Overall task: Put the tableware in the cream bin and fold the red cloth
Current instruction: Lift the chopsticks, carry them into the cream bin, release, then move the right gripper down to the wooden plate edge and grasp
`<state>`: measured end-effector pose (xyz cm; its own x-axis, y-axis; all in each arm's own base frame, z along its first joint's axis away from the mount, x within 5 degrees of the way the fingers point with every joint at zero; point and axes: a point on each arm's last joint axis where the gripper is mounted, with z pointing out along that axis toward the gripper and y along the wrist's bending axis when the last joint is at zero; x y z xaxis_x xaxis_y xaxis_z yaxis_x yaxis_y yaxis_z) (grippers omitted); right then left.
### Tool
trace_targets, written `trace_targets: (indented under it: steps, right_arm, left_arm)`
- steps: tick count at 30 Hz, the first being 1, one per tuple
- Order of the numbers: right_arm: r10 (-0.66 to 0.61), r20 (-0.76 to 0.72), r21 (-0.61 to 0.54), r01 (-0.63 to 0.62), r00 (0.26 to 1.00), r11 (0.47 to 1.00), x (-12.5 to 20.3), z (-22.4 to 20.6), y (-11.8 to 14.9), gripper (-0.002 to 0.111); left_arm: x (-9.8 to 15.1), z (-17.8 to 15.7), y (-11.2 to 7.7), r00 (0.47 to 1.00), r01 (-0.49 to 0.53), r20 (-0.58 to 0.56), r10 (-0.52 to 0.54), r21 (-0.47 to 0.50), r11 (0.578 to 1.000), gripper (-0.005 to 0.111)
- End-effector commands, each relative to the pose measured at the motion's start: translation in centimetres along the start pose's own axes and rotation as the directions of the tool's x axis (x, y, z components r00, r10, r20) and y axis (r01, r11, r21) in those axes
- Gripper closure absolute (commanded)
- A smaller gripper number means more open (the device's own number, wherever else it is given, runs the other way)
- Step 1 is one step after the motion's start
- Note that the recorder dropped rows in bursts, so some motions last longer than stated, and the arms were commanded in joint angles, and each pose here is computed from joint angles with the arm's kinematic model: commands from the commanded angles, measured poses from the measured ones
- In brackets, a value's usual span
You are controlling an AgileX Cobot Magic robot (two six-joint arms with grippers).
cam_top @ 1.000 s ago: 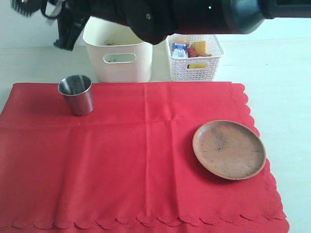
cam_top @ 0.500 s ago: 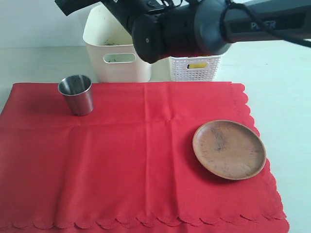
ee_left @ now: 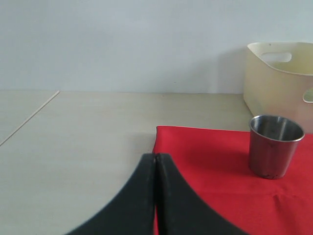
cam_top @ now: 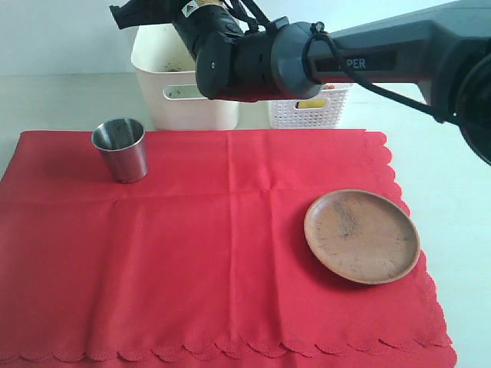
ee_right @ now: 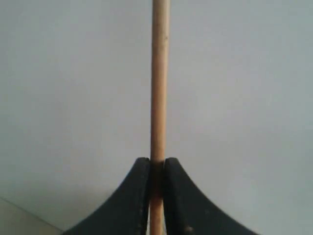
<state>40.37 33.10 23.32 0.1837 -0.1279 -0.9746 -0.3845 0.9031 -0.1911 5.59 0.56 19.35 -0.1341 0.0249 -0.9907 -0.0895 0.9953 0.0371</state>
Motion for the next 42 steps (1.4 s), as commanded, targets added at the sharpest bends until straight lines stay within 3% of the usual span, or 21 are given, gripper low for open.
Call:
trace_targets:
  steps: [1, 6, 9, 13, 17, 23, 29, 33, 36, 39, 40, 42]
  right_arm:
    - [-0.031, -0.027, -0.013, 0.031, 0.999, 0.999, 0.0, 0.2, -0.1, 0.084]
    - [-0.03, -0.059, -0.037, 0.028, 0.998, 0.999, 0.3, 0.1, 0.1, 0.06]
    - [0.008, -0.102, -0.041, -0.012, 0.995, 0.999, -0.2, 0.0, 0.0, 0.052]
    - [0.022, -0.182, -0.112, -0.043, 0.983, 0.993, -2.9, -0.8, -0.3, 0.05]
    - [0.131, -0.262, -0.19, -0.184, 0.956, 0.964, -6.8, -2.1, -1.0, 0.05]
    - [-0.021, -0.294, -0.45, -0.119, 0.956, 0.885, -13.1, -5.8, -1.9, 0.05]
    - [-0.13, -0.379, -0.48, -0.074, 0.916, 0.874, -16.4, -9.1, -4.0, 0.05]
    - [-0.216, -0.545, -0.404, -0.028, 0.81, 0.914, -16.5, -11.1, -5.9, 0.05]
    - [-0.315, -0.659, -0.386, 0.053, 0.683, 0.921, -15.8, -12.4, -7.3, 0.05]
    - [-0.379, -0.789, -0.408, 0.048, 0.483, 0.912, -14.3, -14.3, -7.9, 0.051]
    - [-0.4, -0.83, -0.422, 0.031, 0.389, 0.906, -12.7, -15.1, -7.8, 0.052]
    - [-0.427, -0.859, -0.444, 0.004, 0.281, 0.896, -9.7, -16.2, -7.4, 0.054]
  left_arm:
    - [-0.1, 0.0, 0.0, 1.0, 0.008, 0.009, -0.008, 0.0, 1.0, 0.107]
    - [-0.1, 0.0, 0.0, 1.0, 0.008, 0.009, -0.008, 0.0, 1.0, 0.107]
    - [-0.1, 0.0, 0.0, 1.0, 0.008, 0.009, -0.008, 0.0, 1.0, 0.107]
    - [-0.1, 0.0, 0.0, 1.0, 0.008, 0.009, -0.008, 0.0, 1.0, 0.107]
    - [-0.1, 0.0, 0.0, 1.0, 0.008, 0.009, -0.008, 0.0, 1.0, 0.107]
    - [-0.1, 0.0, 0.0, 1.0, 0.008, 0.009, -0.008, 0.0, 1.0, 0.107]
    - [-0.1, 0.0, 0.0, 1.0, 0.008, 0.009, -0.008, 0.0, 1.0, 0.107]
    - [-0.1, 0.0, 0.0, 1.0, 0.008, 0.009, -0.008, 0.0, 1.0, 0.107]
    - [-0.1, 0.0, 0.0, 1.0, 0.008, 0.009, -0.008, 0.0, 1.0, 0.107]
    - [-0.1, 0.0, 0.0, 1.0, 0.008, 0.009, -0.008, 0.0, 1.0, 0.107]
    - [-0.1, 0.0, 0.0, 1.0, 0.008, 0.009, -0.008, 0.0, 1.0, 0.107]
    - [-0.1, 0.0, 0.0, 1.0, 0.008, 0.009, -0.008, 0.0, 1.0, 0.107]
